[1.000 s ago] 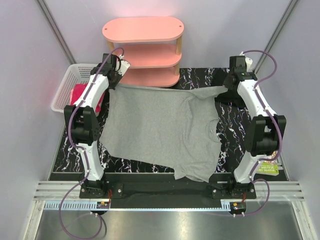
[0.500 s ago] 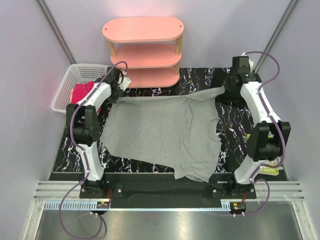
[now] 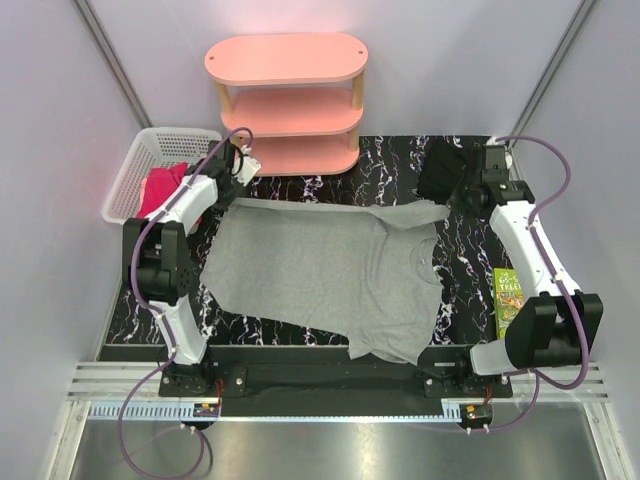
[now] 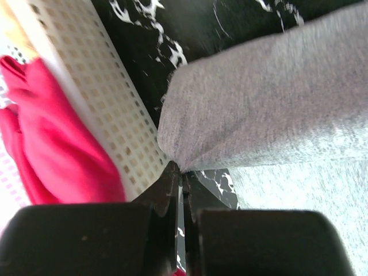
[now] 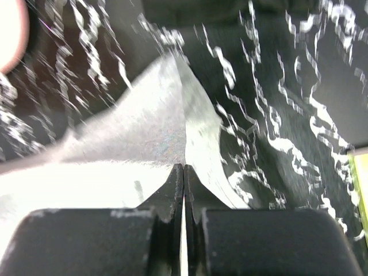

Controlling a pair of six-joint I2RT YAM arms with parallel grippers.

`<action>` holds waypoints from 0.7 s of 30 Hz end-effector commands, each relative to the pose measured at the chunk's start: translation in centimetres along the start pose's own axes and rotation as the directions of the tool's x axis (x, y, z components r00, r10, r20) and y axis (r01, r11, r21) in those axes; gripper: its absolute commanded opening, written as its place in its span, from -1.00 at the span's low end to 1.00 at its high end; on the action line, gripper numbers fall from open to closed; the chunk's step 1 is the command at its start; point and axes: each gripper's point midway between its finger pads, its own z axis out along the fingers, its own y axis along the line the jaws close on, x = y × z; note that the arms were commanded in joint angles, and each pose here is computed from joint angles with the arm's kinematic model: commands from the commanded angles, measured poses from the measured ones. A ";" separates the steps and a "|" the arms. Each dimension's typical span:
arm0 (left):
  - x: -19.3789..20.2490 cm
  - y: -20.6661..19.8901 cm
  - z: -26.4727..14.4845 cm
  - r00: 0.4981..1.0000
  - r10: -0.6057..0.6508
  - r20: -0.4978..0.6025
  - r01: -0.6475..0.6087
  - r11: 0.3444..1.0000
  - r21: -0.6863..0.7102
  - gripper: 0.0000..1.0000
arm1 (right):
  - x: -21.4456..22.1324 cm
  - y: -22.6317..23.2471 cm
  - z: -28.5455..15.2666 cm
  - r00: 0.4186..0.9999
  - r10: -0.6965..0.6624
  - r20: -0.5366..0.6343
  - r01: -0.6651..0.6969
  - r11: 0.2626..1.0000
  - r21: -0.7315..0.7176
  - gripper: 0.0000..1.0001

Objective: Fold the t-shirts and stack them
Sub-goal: Fold the tshirt

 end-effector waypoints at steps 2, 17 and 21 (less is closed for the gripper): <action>0.0 1.0 -1.2 0.999 0.005 0.040 -0.003 0.998 -0.059 -1.00 | 3.9 -1.1 -0.1 0.998 -0.006 -0.070 0.007 1.000 0.019 -1.00; 2.8 -1.4 -1.5 0.999 0.017 0.029 -0.016 1.000 -0.022 -1.00 | 6.0 -1.0 -4.1 0.998 -0.010 -0.061 0.008 1.000 -0.028 -1.00; 4.1 -2.3 -1.3 0.999 0.029 0.018 -0.029 1.000 -0.010 -1.00 | 8.5 -1.7 -4.1 0.994 -0.010 -0.110 0.008 1.000 -0.024 -1.00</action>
